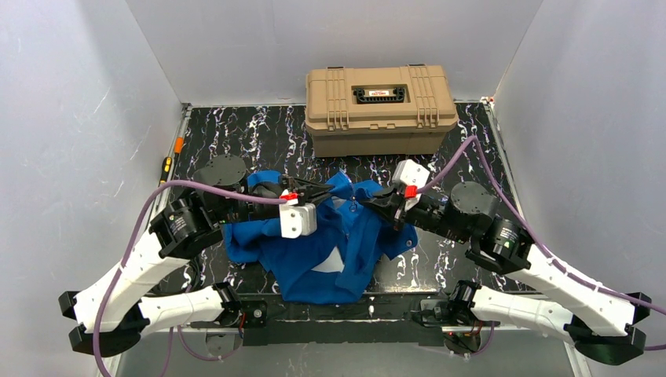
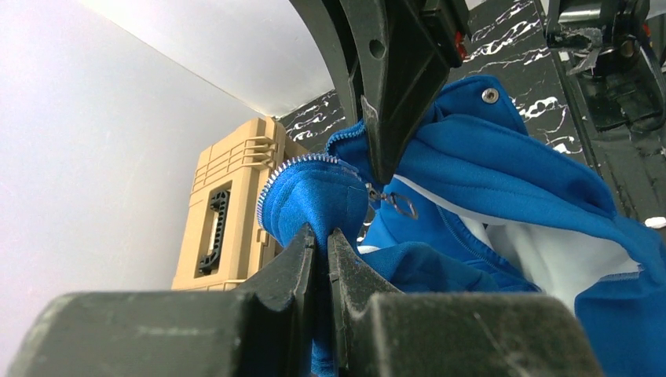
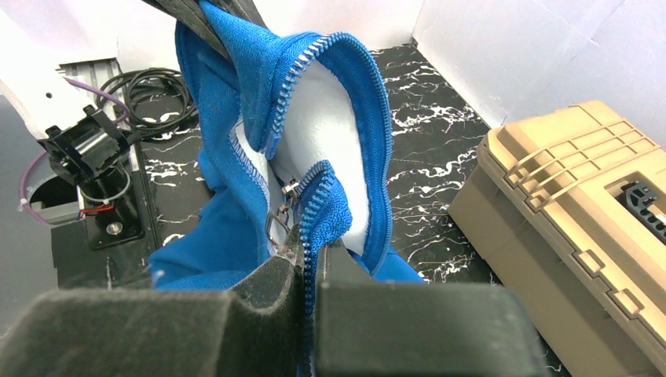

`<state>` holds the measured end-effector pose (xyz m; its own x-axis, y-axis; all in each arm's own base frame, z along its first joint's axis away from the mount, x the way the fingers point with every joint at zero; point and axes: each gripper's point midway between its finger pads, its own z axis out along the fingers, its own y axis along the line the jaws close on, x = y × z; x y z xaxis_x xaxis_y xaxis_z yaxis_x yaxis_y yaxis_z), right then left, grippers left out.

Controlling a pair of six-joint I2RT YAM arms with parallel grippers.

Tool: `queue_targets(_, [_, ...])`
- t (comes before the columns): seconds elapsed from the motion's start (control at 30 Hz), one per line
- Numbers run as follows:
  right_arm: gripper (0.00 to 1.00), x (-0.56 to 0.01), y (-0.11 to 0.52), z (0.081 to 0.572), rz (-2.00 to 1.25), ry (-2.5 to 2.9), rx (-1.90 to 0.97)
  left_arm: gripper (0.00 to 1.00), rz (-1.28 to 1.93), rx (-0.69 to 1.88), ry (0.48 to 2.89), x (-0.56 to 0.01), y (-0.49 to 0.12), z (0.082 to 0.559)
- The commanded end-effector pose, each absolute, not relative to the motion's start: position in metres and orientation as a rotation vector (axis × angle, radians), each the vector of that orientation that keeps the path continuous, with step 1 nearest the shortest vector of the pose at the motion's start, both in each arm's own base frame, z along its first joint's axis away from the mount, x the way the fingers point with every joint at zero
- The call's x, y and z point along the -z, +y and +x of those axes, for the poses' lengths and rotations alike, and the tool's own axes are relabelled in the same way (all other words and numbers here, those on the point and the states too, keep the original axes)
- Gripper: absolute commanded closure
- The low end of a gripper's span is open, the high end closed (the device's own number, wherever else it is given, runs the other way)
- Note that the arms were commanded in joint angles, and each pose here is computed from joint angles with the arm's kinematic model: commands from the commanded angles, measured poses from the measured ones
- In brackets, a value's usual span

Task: Zip up the jacket
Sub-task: Insert the zipper into the jacket.

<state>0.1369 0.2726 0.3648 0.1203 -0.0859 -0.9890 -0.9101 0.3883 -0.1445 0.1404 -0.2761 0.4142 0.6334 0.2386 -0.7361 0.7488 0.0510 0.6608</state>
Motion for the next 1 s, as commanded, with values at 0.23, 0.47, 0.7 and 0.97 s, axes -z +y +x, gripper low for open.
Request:
queue_targets(0.23, [0.99,-0.397,0.268,0.147,-1.012,1.227,-0.684,1.00,1.480,0.342,0.841,-0.418,-0.255,0.148])
queue_targets(0.47, [0.99,-0.406,0.286,0.145,-1.023,1.197,-0.743,1.00,1.414,0.303,0.895,-0.415,-0.237,0.158])
queue_targets(0.7, [0.99,-0.414,0.295,0.141,-1.022,1.178,-0.803,1.00,1.384,0.359,0.911,-0.416,-0.233,0.158])
queue_targets(0.97, [0.99,-0.418,0.299,0.142,-0.986,1.179,-0.829,1.00,1.426,0.400,0.871,-0.410,-0.239,0.150])
